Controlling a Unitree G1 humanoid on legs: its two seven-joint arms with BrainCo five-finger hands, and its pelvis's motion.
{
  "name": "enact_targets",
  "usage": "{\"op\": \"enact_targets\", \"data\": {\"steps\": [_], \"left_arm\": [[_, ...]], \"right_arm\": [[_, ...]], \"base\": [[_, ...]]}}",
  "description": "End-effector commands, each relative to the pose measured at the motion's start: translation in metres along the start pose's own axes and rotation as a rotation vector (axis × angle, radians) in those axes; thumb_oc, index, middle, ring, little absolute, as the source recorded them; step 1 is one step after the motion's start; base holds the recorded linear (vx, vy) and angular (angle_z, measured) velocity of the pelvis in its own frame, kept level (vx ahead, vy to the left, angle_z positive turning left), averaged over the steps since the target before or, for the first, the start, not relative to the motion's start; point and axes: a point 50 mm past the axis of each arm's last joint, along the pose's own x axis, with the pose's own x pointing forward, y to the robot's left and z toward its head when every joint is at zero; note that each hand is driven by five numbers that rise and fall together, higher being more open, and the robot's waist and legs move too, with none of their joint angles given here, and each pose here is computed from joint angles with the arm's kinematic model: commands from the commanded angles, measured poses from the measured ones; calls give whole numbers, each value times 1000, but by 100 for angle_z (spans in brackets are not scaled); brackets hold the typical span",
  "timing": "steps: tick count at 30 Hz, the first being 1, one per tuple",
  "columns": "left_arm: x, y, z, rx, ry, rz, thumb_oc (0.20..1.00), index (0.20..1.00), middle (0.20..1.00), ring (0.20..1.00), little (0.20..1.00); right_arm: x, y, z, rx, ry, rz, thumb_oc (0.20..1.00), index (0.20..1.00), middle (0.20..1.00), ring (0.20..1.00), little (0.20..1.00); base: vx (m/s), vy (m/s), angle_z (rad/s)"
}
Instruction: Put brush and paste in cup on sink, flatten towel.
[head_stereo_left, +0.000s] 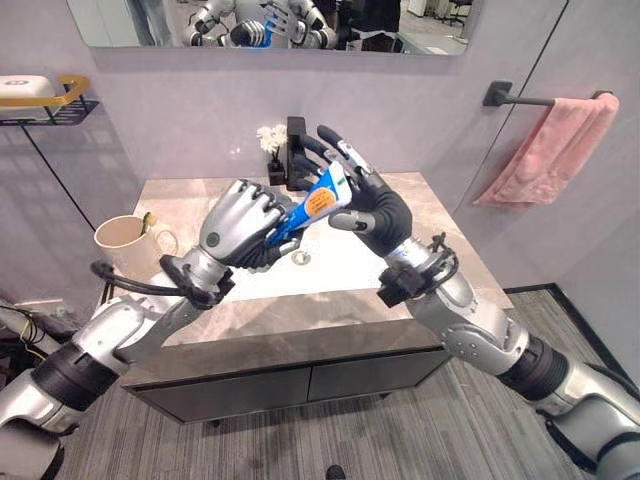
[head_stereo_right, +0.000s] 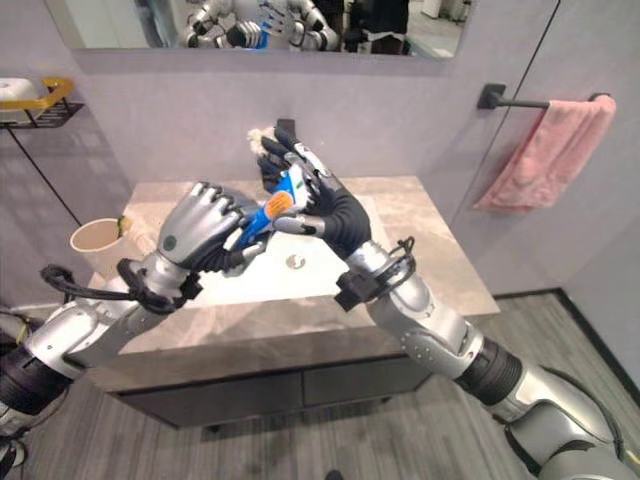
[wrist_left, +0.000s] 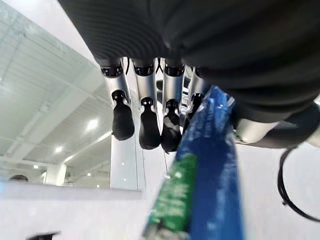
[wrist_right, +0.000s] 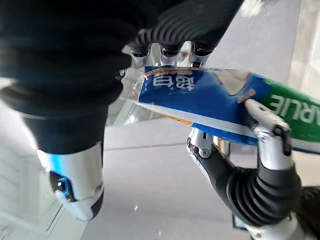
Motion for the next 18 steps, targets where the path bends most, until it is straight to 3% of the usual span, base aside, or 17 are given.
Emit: {"op": "enact_targets", "data": {"steps": [1, 18], "left_arm": [[20, 11, -14, 77, 17, 108, 200, 200, 200, 200, 200], [28, -44, -20, 106, 146, 44, 200, 200, 200, 200, 200]], "right_arm": [[5, 2, 11, 47, -78, -13, 1000, 1000, 1000, 1000, 1000], [-3, -27, -12, 128, -89, -269, 1000, 1000, 1000, 1000, 1000]], "base": [[0, 0, 0], [0, 0, 0]]}}
